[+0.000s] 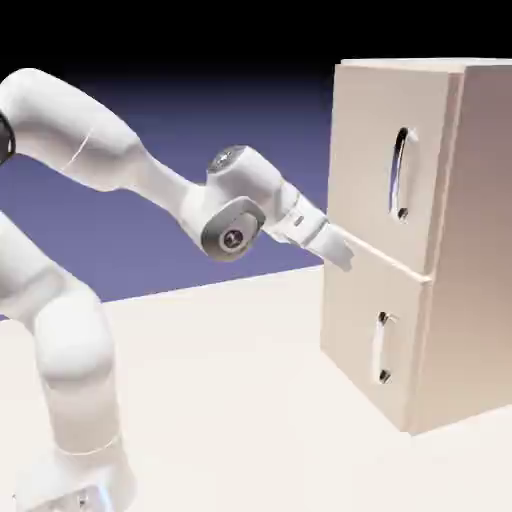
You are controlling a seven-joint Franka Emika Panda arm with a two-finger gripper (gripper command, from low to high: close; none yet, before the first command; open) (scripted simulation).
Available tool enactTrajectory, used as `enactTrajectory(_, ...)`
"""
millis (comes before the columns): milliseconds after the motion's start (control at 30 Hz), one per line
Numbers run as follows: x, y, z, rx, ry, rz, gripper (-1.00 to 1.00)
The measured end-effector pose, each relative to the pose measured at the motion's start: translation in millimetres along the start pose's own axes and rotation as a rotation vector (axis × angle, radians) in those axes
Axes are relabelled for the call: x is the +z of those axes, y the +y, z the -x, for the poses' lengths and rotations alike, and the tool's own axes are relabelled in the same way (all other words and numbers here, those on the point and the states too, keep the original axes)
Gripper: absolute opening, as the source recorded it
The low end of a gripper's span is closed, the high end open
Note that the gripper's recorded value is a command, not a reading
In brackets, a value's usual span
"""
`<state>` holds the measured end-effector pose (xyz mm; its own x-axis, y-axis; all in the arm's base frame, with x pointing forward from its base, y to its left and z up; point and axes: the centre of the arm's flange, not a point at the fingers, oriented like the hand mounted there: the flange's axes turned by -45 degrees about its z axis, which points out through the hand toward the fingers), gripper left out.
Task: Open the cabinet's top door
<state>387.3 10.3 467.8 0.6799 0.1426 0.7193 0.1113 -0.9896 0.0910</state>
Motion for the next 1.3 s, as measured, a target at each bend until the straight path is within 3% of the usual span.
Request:
enactTrajectory(600, -114.4, -26.6, -47.9, -1.234, 0.244, 0.105, 0.00)
enactTrajectory(967, -148.1, 1.6, -53.3, -1.840, 0.328, 0.358, 0.00)
enactTrajectory(1300, -135.6, 38.9, -56.3, -2.280, 0.295, 0.659, 0.00)
